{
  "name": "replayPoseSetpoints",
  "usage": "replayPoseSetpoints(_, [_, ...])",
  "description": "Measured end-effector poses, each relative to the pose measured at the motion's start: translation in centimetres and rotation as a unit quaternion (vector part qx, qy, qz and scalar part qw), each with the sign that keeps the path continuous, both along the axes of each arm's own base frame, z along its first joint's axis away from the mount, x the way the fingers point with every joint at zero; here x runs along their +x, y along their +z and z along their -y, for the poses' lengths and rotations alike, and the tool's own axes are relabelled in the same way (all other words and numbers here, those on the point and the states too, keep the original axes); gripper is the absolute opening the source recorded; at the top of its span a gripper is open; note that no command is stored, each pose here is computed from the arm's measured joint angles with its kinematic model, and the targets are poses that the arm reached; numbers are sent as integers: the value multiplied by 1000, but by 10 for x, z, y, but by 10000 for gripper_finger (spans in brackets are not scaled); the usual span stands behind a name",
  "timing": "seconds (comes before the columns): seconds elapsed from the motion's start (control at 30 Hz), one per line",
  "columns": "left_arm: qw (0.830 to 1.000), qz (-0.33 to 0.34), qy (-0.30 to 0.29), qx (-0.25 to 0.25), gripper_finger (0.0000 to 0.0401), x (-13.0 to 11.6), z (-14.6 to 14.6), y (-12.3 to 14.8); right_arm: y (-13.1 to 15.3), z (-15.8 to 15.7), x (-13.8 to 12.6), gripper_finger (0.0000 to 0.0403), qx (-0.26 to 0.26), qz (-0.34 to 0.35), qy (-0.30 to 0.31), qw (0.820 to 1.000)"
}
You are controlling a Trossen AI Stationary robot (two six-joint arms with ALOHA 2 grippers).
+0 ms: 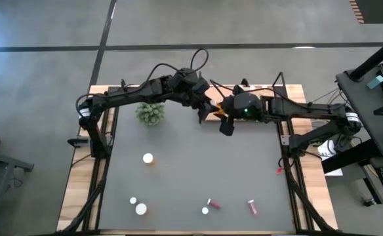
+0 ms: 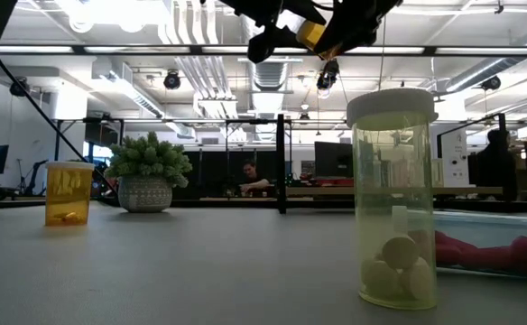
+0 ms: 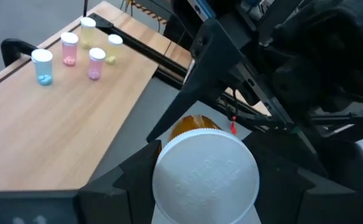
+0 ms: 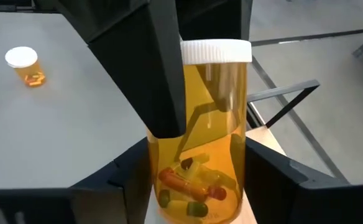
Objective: Pick and place medicine bottles onto shelf by color
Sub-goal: Put the top left orange pill bottle on the shelf
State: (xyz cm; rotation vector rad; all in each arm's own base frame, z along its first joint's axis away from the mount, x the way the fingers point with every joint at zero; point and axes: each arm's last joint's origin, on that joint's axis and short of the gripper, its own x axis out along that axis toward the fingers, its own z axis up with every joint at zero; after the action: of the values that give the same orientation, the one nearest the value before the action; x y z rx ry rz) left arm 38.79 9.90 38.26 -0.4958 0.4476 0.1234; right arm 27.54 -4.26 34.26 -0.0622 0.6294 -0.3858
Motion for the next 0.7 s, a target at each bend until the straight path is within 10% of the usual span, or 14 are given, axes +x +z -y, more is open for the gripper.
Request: replayPoseSetpoints(0.7, [999,30,-11,3,235,2,0,5,3,1,-4,177,0,1,-6,1000])
